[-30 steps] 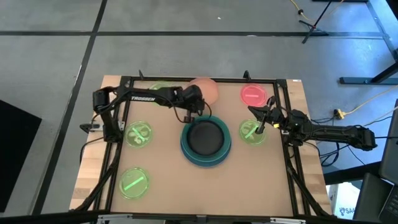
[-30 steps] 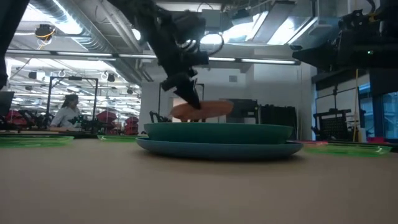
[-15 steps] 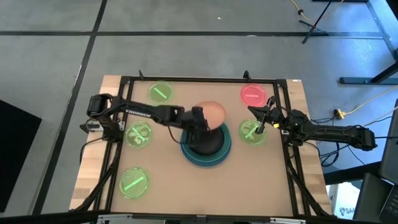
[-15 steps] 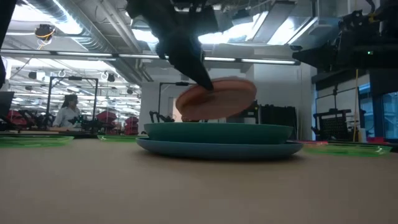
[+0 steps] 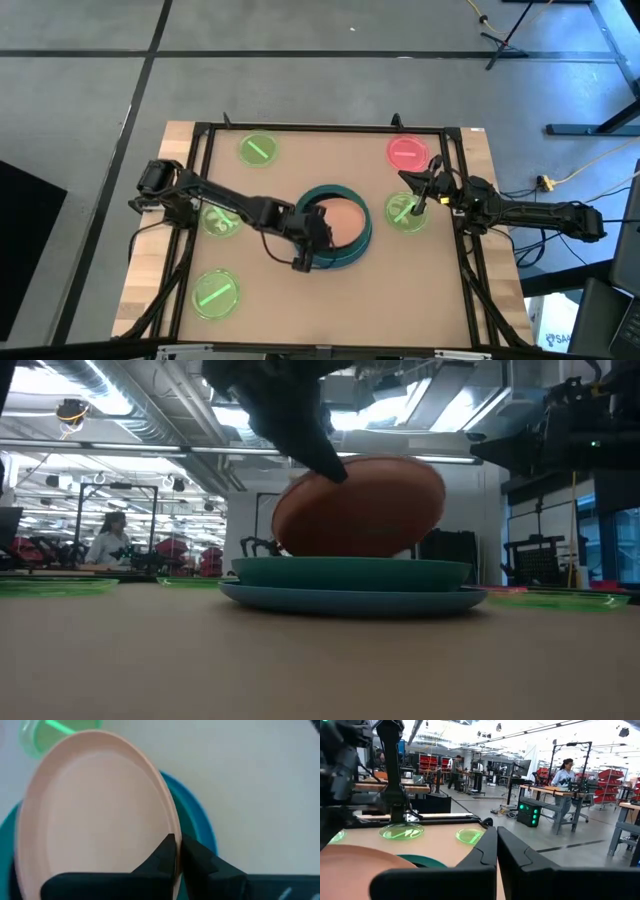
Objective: Stack plastic plates
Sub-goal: Stack the orange plate on the black plate
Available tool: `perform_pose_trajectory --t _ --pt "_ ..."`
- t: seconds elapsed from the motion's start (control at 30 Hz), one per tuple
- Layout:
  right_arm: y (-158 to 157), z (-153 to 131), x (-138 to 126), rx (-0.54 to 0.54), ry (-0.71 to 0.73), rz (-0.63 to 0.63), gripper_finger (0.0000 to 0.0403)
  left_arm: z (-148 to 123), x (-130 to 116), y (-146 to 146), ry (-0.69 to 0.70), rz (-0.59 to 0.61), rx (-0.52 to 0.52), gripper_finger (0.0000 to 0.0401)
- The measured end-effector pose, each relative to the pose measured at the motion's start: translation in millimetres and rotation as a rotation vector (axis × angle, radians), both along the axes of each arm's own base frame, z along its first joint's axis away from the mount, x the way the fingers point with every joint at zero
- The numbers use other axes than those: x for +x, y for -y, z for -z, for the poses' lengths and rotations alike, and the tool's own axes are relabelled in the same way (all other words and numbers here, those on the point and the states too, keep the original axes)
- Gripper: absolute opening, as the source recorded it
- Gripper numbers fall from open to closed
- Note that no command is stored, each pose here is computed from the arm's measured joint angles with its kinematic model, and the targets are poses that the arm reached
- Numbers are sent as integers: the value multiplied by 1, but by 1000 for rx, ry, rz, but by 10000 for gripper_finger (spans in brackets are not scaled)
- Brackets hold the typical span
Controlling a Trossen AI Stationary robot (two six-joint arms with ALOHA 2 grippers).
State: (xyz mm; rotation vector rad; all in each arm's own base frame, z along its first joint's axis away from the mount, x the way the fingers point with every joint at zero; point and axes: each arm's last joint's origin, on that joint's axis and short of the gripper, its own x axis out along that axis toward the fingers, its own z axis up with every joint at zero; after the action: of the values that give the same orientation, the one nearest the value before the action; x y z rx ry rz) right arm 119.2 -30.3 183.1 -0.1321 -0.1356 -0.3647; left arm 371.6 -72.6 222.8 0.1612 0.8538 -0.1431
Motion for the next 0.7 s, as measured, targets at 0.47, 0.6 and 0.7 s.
perform_pose_trajectory --t 0.47,0.6,0.7 --pt "0 -1 0 -51 -12 8 3 28 6 10 -69 -23 43 16" --pt "0 -1 0 -51 -13 8 3 26 6 9 -59 -26 42 16" --pt "0 -1 0 -51 -13 8 3 26 6 9 -63 -28 41 16"
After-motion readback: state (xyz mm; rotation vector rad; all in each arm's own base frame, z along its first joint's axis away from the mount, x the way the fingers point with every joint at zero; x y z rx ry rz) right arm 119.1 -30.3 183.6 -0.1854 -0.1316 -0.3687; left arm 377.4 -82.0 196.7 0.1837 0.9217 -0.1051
